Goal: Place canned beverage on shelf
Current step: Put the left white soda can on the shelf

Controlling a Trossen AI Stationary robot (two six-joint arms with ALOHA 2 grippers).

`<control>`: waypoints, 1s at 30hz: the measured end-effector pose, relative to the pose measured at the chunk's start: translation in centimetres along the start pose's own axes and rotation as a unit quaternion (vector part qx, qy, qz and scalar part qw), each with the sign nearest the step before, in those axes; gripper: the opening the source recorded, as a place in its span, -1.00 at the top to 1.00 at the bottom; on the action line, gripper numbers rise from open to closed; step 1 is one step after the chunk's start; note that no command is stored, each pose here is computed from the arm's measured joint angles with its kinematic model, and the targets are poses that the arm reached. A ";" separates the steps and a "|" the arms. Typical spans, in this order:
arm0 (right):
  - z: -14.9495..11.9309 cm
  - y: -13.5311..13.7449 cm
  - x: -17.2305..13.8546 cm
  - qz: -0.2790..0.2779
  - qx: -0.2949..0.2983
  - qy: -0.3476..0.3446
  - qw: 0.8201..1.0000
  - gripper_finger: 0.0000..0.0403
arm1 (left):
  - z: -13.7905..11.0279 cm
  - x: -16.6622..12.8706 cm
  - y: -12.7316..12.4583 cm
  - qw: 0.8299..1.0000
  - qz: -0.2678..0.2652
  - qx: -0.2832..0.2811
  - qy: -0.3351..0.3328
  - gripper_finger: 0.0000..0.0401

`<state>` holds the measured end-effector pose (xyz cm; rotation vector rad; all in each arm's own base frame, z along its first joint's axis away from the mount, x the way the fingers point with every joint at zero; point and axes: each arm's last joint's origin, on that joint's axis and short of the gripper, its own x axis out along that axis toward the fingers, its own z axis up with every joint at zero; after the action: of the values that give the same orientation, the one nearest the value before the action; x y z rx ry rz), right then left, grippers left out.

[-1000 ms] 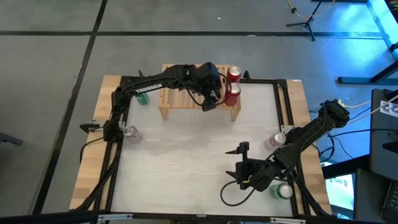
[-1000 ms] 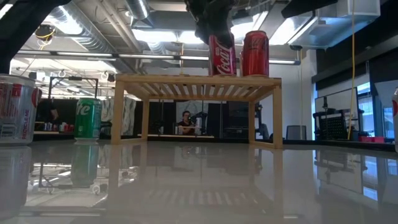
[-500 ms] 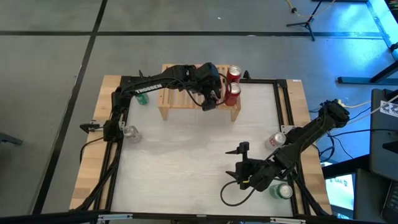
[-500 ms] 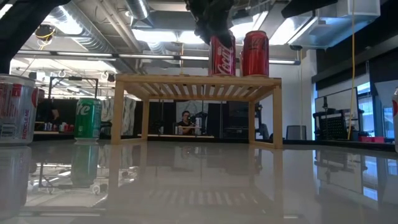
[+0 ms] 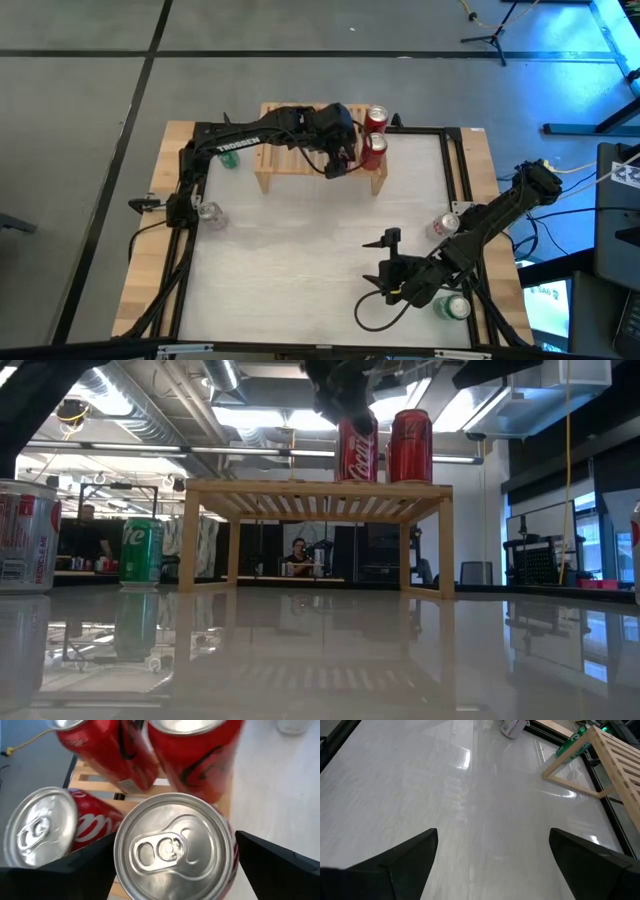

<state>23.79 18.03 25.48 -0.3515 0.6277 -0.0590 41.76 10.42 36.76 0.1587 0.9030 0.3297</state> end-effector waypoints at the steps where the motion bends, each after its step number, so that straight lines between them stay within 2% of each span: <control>1: 0.0 0.0 0.0 0.000 0.000 0.000 1.000 -0.89 | 0.0 0.0 -0.2 1.000 0.000 0.005 -0.001 -0.82; 8: 0.0 0.0 0.0 0.000 0.001 -0.001 1.000 -0.89 | 0.7 -1.2 -0.7 0.999 0.039 0.013 -0.010 -0.82; 18: 0.0 0.0 0.0 0.000 0.001 -0.001 1.000 -0.89 | 2.0 -4.5 -0.4 0.998 0.047 0.007 -0.050 -0.82; 22: 0.0 0.0 0.0 0.000 0.001 -0.001 1.000 -0.89 | 1.9 -7.2 -0.8 0.996 0.043 0.010 -0.072 -0.82; 30: 0.0 0.0 0.0 0.001 0.001 -0.002 1.000 -0.89 | -0.5 -12.8 -1.3 0.999 0.022 -0.024 -0.029 -0.82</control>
<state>23.81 18.06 25.49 -0.3483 0.6240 -0.0580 34.29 4.74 45.56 0.1439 0.8351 0.3847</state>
